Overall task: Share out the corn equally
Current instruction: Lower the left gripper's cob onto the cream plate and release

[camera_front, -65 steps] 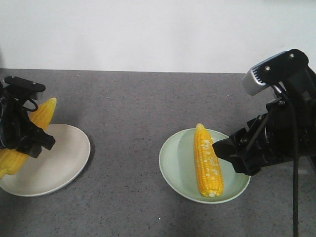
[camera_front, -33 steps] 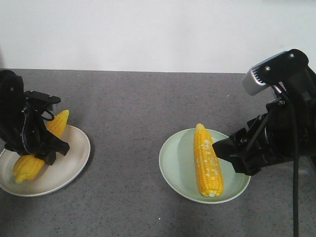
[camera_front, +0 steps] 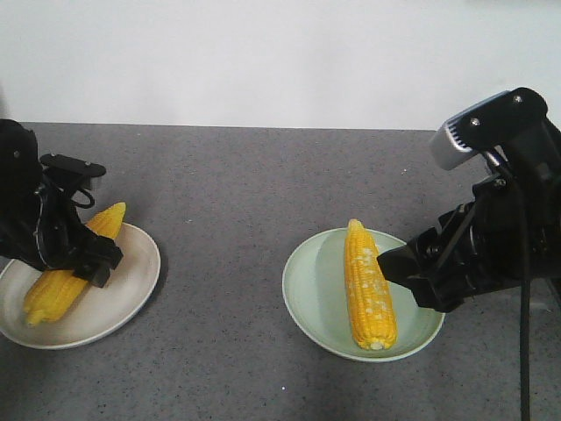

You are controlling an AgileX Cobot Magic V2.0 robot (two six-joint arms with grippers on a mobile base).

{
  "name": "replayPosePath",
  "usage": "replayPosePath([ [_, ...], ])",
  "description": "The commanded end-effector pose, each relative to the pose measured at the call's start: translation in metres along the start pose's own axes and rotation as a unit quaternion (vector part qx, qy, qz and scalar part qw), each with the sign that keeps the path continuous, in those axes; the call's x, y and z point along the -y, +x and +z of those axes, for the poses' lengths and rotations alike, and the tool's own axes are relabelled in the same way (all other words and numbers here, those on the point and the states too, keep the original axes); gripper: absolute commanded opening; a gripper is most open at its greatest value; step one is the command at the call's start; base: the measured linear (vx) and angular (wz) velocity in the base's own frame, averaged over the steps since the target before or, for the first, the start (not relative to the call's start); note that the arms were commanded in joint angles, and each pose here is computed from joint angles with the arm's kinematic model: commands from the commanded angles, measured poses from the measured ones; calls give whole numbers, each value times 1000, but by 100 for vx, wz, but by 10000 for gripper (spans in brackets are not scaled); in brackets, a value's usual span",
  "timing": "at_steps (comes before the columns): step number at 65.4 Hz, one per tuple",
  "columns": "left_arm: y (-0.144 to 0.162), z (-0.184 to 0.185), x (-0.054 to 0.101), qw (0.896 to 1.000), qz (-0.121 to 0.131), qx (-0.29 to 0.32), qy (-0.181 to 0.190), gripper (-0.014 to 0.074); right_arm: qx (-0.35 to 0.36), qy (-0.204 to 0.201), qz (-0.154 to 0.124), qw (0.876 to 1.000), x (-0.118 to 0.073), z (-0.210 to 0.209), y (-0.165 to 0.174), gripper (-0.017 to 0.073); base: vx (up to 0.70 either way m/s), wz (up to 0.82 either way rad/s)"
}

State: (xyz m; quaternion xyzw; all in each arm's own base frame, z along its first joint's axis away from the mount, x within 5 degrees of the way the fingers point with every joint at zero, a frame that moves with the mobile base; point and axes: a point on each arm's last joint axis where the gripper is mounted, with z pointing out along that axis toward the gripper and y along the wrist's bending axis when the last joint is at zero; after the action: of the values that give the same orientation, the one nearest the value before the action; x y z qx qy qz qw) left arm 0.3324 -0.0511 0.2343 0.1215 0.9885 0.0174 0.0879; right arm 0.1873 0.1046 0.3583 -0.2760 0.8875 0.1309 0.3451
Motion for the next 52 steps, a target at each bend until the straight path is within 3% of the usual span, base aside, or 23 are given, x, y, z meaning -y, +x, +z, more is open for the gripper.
replayPosePath([
  [1,-2,-42,-2,996,0,85,-4,586,47,6,-8,999,-1,-11,-10,568,0,0],
  [14,9,-77,1,990,-4,138,9,578,47,7,-9,999,-1,-11,-10,568,0,0],
  [29,32,-109,10,979,17,198,45,578,49,7,-9,999,-1,-11,-10,568,0,0],
  [37,55,-120,16,964,23,258,64,576,49,7,-9,999,-1,-12,-10,568,0,0],
  [52,102,-138,21,934,31,350,63,576,49,7,-9,999,-1,-12,-10,568,0,0],
])
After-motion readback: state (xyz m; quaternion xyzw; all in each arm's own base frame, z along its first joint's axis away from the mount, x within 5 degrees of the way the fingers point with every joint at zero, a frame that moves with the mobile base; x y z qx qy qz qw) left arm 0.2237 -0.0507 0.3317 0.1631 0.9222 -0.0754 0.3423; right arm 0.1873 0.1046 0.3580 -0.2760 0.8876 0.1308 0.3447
